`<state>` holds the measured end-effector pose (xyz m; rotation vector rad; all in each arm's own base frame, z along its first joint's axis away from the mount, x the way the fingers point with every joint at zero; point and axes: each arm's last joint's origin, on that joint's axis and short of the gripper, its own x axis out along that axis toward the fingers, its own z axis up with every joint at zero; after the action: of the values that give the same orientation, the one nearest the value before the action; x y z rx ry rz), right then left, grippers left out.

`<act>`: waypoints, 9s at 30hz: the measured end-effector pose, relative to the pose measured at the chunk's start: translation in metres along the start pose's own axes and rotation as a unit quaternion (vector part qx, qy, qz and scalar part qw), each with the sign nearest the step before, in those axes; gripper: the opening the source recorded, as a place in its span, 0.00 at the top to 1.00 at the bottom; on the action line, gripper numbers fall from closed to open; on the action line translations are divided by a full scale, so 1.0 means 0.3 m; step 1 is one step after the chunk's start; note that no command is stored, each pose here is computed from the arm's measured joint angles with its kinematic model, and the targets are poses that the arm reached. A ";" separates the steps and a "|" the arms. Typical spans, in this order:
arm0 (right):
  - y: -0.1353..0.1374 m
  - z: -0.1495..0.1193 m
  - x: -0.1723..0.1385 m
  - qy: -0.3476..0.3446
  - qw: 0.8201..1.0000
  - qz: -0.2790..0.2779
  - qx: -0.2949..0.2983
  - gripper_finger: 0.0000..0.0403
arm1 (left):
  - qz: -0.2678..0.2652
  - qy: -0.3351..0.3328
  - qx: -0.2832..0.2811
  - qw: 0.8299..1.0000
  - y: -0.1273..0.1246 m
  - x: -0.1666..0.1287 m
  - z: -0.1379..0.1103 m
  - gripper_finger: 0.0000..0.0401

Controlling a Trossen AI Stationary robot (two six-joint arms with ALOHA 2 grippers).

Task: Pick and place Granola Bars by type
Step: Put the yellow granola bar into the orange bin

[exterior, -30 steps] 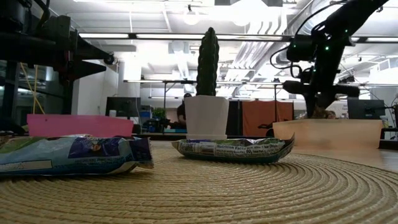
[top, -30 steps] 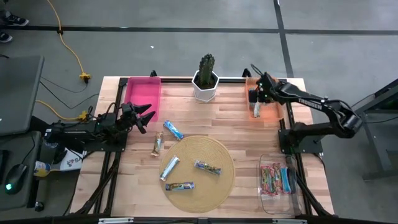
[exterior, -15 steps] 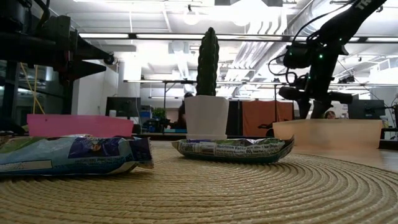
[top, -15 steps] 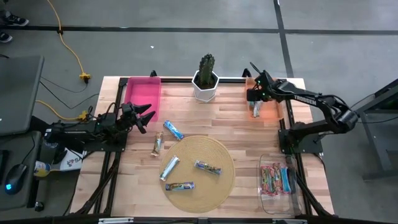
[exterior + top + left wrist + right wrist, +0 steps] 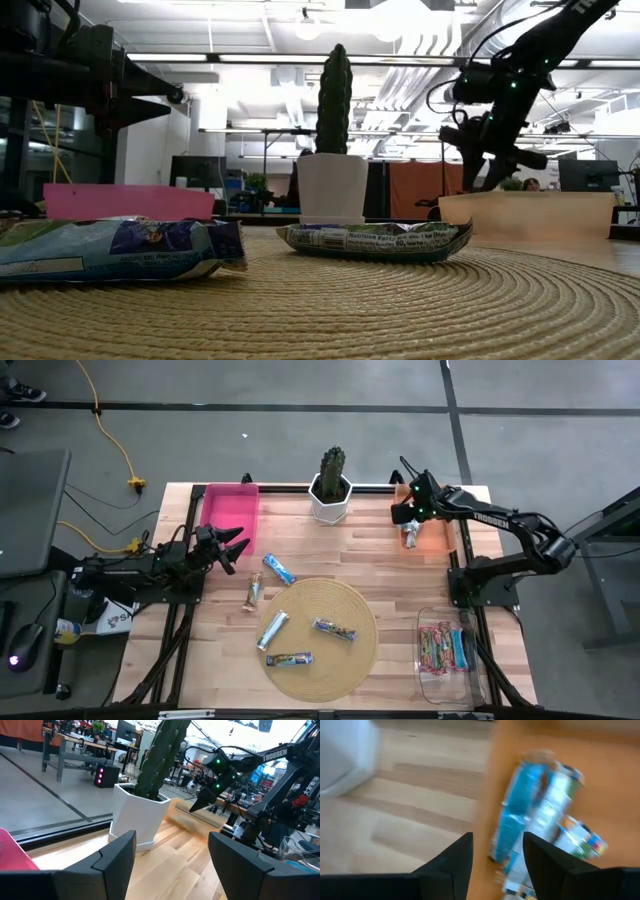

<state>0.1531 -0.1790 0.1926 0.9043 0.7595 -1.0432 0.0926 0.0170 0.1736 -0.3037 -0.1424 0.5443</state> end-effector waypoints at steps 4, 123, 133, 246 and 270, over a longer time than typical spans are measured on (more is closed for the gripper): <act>0.042 0.025 -0.029 -0.004 0.999 0.033 -0.041 0.61 | 0.000 0.000 0.000 1.000 0.000 0.000 0.000 0.39; 0.601 -0.496 -0.433 0.003 0.922 0.272 -0.277 0.61 | 0.223 0.582 -0.243 0.743 -0.189 0.139 0.111 0.39; 0.539 -0.500 -0.406 0.005 0.958 0.156 -0.239 0.61 | 0.242 0.623 -0.235 0.706 -0.225 0.248 -0.022 0.39; 0.722 -0.352 -0.526 -0.229 0.776 0.472 -0.349 0.54 | -0.239 0.142 0.024 0.960 -0.539 0.416 0.121 0.77; 0.773 -0.313 -0.482 -0.300 0.746 0.479 -0.351 0.42 | -0.211 0.068 0.055 0.973 -0.542 0.424 0.158 0.77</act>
<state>0.3146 0.0137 0.3354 0.1569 0.0265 -0.0295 0.2694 -0.0363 0.2773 -0.1941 -0.0414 0.1070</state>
